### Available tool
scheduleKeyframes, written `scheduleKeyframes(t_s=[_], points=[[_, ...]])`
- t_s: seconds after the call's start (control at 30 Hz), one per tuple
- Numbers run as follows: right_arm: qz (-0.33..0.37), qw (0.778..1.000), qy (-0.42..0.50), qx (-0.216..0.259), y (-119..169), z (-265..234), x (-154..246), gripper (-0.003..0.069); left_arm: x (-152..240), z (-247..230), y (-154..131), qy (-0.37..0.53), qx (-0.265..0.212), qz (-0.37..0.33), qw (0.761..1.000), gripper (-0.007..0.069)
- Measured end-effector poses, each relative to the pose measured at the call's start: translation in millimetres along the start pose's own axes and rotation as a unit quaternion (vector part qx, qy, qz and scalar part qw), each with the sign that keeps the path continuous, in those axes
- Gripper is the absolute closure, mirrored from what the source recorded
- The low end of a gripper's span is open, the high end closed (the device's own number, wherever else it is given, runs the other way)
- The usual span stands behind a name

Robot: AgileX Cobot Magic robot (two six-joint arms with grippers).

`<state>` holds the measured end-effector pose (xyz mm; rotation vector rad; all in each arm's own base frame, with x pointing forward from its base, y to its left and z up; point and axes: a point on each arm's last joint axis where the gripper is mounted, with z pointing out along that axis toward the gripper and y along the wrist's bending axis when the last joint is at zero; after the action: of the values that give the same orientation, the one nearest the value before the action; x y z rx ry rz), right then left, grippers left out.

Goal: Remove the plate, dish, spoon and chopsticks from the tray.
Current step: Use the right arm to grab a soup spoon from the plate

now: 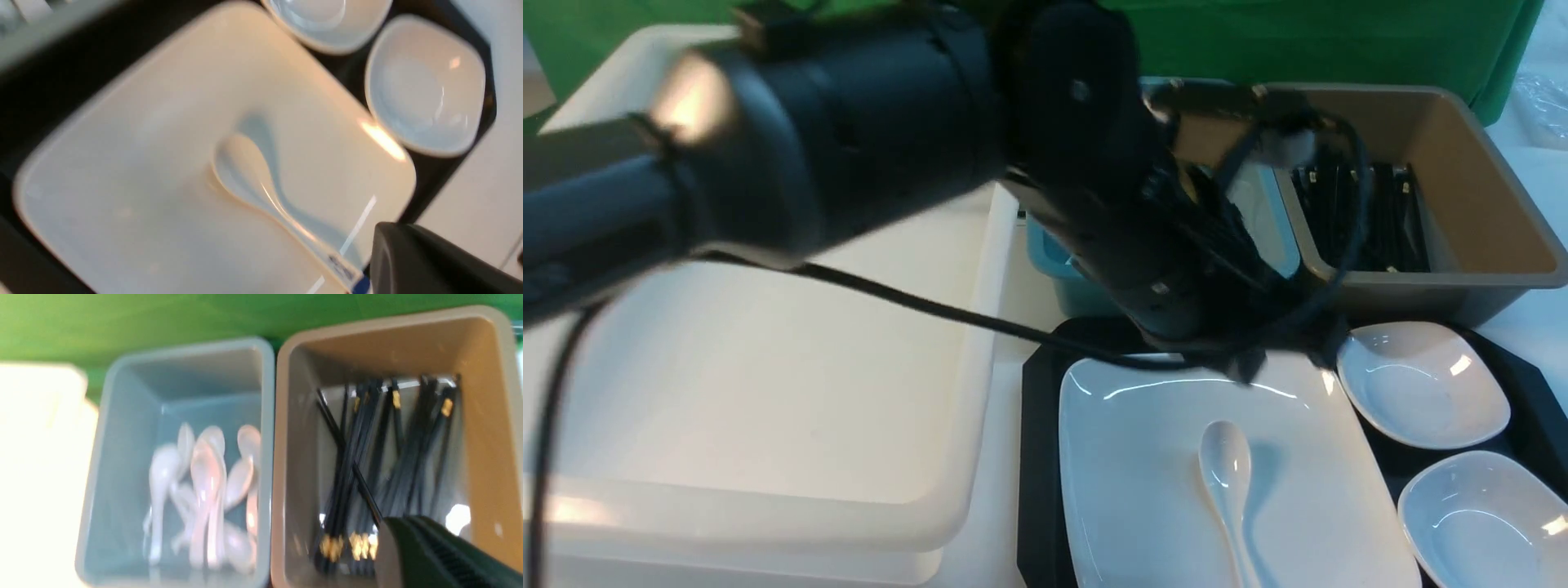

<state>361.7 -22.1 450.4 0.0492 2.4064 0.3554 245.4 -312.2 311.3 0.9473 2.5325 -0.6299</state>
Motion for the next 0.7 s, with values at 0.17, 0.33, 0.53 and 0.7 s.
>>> scheduleKeyframes(t_s=[0.17,0.33,0.53,0.7], points=[[-0.019,0.998,0.057,0.013,11,-35,76,0.0625,17,46,-25,0.076,-0.021,-0.013,0.997,0.0623],[-0.024,0.995,0.092,0.014,14,-52,153,0.0625,28,75,-29,0.117,-0.044,-0.04,0.991,0.0592],[-0.058,0.995,0.082,0.015,15,-62,222,0.0619,32,97,-22,0.132,-0.07,-0.078,0.986,0.0439],[-0.067,0.995,0.073,0.015,17,-70,251,0.0609,36,118,-18,0.14,-0.073,-0.095,0.983,0.0251]])
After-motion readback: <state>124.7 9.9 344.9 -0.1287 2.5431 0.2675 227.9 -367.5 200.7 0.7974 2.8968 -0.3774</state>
